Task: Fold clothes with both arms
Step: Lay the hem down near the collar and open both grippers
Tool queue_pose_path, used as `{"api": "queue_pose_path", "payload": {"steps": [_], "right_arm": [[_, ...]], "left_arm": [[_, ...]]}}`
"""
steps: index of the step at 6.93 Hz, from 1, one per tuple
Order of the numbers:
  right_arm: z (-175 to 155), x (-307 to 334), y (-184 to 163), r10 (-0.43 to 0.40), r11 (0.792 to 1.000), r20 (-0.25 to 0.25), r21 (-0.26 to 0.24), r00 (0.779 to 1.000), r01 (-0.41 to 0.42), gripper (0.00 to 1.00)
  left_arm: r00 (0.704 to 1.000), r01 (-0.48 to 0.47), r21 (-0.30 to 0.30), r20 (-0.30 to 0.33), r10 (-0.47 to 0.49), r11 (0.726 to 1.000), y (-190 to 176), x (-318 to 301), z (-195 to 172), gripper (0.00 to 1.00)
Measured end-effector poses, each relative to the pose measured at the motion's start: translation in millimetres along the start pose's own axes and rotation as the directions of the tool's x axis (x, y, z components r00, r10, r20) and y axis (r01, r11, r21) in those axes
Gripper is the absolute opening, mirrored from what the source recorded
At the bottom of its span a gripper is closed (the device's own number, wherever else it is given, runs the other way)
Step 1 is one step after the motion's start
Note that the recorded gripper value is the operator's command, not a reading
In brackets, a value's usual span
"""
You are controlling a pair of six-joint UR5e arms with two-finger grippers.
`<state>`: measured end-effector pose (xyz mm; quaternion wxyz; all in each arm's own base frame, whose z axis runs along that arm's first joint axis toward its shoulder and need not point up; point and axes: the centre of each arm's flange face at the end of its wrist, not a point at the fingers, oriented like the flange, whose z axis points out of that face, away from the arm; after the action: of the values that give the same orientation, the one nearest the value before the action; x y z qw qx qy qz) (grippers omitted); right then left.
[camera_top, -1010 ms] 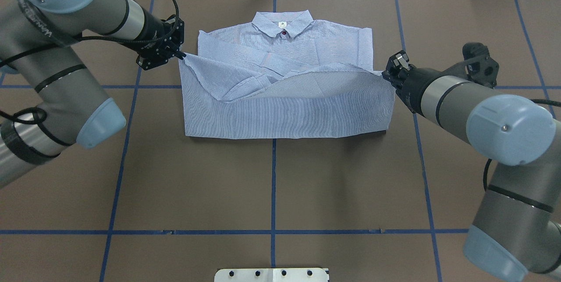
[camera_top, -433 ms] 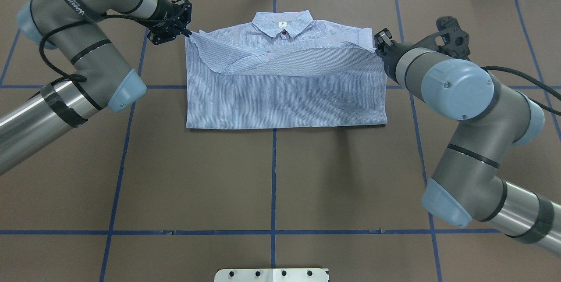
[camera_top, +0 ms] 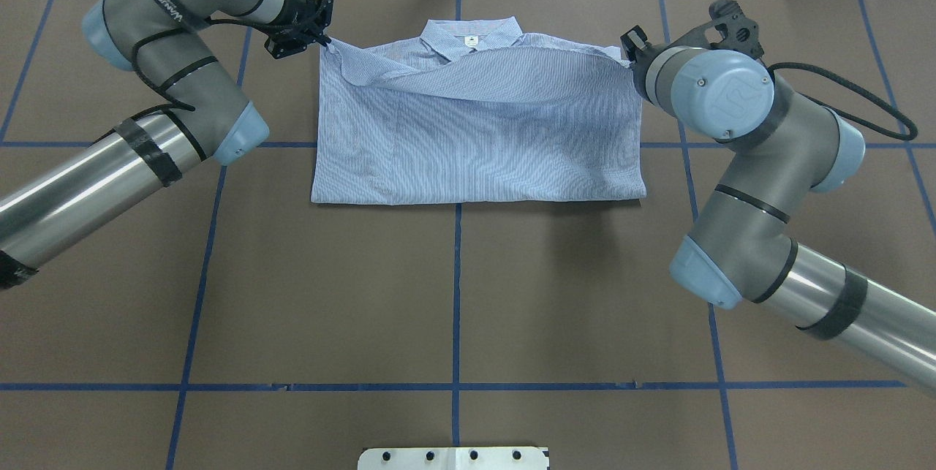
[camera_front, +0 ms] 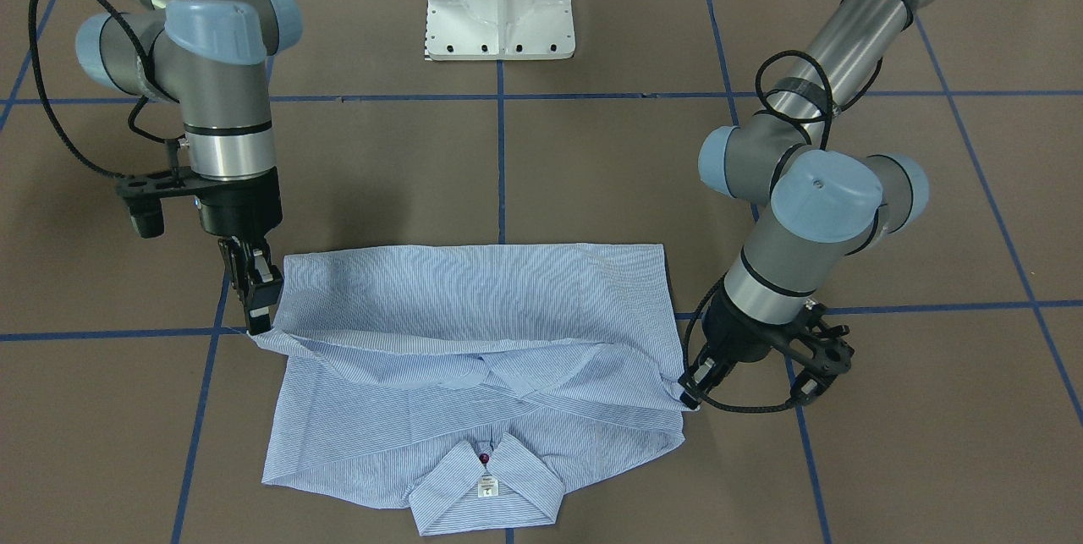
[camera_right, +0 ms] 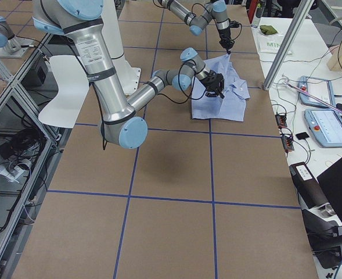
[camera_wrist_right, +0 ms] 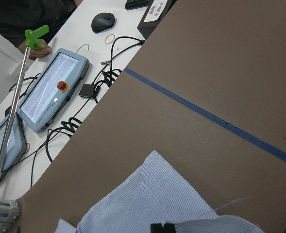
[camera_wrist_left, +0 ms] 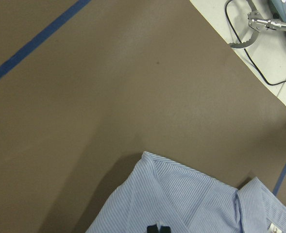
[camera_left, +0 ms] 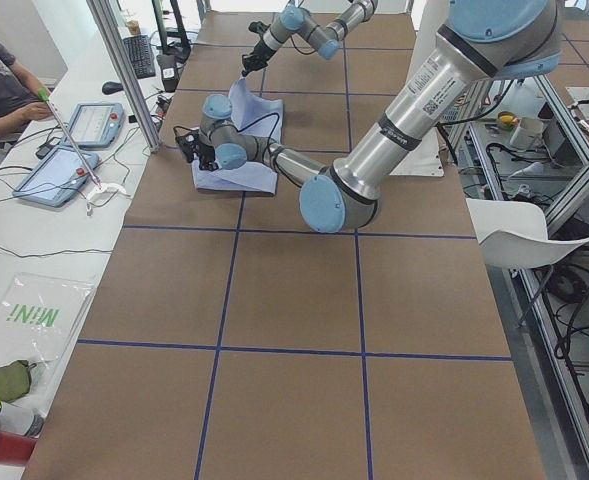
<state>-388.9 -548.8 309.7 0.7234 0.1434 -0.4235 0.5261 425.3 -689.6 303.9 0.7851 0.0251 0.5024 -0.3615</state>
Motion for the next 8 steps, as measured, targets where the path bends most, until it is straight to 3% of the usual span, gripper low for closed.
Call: {"api": "queue_pose_path", "payload": {"steps": [2,3,4,7,8], "right_arm": [[35,-6,-3,0.005,1.000,-0.005,-0.013,1.000,-0.005,0.00],[53,-9,-5,0.005,1.000,-0.005,-0.024,1.000,-0.005,0.00],[72,-13,-7,0.000,1.000,-0.010,-0.030,1.000,0.000,0.00],[110,-12,-9,-0.006,0.999,0.000,-0.041,1.000,0.006,0.08],[118,-11,-14,-0.008,0.999,-0.010,-0.038,1.000,0.008,0.03]], "left_arm": [[0.998,-0.056,0.043,0.003,0.056,0.998,-11,-2,20,0.15],[0.996,-0.088,0.061,0.008,0.088,0.994,-15,-3,24,0.31],[0.993,-0.117,0.071,0.009,0.117,0.991,-17,-1,26,0.73],[0.977,-0.212,0.150,0.016,0.212,0.966,-44,-5,26,0.77],[0.976,-0.219,0.163,0.018,0.219,0.962,-53,-7,24,1.00]]}}
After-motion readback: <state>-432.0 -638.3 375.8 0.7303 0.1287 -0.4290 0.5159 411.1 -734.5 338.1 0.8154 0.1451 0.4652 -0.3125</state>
